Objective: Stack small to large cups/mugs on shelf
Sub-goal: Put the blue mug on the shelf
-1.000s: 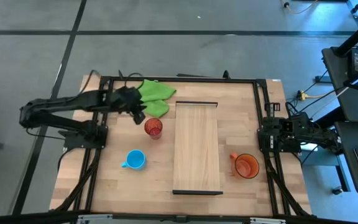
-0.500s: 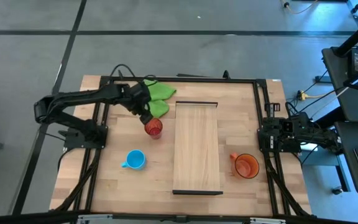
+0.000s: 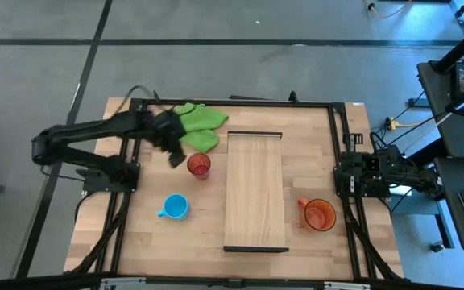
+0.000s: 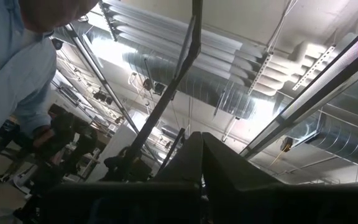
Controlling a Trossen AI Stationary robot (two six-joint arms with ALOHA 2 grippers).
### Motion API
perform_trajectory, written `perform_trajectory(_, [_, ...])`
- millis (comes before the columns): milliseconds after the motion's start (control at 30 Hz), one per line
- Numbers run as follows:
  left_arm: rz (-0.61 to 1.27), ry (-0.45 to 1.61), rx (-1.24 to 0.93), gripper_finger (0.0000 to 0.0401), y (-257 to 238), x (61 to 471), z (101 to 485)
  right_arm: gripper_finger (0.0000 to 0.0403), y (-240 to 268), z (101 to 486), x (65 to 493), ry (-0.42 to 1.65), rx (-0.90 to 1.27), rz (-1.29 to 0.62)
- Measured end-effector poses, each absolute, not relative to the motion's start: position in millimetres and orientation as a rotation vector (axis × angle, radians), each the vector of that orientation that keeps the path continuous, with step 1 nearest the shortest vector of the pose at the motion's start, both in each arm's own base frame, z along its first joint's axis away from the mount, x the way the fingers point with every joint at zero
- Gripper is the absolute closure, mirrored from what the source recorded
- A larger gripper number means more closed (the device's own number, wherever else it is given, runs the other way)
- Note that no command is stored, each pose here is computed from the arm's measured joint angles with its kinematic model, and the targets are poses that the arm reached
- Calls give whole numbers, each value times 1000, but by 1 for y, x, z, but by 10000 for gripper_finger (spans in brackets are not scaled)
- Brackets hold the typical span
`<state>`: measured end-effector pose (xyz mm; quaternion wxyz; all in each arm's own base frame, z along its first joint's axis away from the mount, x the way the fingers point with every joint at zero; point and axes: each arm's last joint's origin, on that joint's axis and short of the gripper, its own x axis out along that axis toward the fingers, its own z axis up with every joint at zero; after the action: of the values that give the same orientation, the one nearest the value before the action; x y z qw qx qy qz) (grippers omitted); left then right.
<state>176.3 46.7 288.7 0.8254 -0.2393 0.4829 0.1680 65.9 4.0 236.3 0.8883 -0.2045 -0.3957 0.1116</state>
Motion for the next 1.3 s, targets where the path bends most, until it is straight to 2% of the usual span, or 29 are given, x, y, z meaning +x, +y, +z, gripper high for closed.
perform_trajectory(133, [359,1022,-611,201,11,142,283,393,4,236,66,-822,-425,232])
perform_trajectory(300, [354,972,-669,202,-17,132,271,393,4,236,66,-822,-425,232])
perform_trajectory(500, [294,1076,-622,202,-41,143,248,393,4,236,66,-822,-425,232])
perform_trajectory(933, [265,1206,-474,202,-73,166,220,393,4,236,66,-822,-425,232])
perform_trajectory(1300, [343,1256,-395,202,-77,178,203,393,4,236,66,-821,-425,232])
